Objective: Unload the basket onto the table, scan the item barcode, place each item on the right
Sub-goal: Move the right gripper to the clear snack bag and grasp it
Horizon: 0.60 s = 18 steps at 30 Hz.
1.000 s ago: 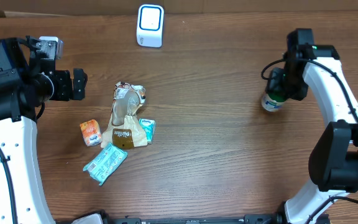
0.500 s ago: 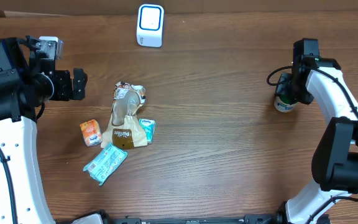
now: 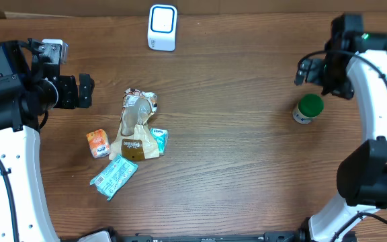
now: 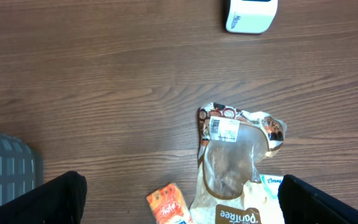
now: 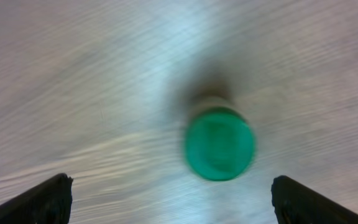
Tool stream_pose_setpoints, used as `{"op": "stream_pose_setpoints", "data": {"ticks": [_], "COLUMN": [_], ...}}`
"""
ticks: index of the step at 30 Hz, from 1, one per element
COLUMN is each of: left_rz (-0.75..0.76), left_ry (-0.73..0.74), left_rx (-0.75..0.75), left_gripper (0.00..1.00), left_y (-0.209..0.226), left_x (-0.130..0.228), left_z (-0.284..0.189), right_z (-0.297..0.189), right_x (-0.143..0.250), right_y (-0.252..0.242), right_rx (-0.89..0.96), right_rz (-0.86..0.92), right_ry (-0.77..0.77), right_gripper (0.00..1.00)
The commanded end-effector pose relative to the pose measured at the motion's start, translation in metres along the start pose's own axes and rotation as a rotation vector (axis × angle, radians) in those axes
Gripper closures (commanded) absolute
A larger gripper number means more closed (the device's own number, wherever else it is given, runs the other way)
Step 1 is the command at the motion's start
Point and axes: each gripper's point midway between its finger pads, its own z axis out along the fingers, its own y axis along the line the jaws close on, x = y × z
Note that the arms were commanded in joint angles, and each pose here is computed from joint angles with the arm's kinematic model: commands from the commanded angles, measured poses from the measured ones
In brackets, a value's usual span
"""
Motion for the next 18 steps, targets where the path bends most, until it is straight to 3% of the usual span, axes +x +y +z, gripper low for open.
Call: {"op": "stream_pose_setpoints", "data": {"ticks": [1,6,13,18], "left_rz": [0.019,0.019,0.019,0.019], "left_ry": [-0.006,-0.006,-0.006,-0.006], "left_rx": [-0.008,-0.008,-0.008,-0.008], "left_gripper": [0.00,0.00,0.00,0.00], "left_y": [0.003,0.003,0.003,0.003], "left_x": [-0.002,-0.002,-0.002,-0.002], "left_z": [-0.001,-0.001,-0.001,-0.001], "right_z": [-0.054,-0.067,-0.013,0.061], "right_x": [-0.001,0.016,0.074,0.167], "right_y": [0.077,0.160,0.248,0.348], "right_rx": [-0.369,-0.673,-0.670,-0.701], "right_rz": [-0.061,-0.204,-0.266,-0.289], "right_ry": [-0.025,-0.003,0.061,0.172], "right_gripper": [0.00,0.00,0.00,0.12]}}
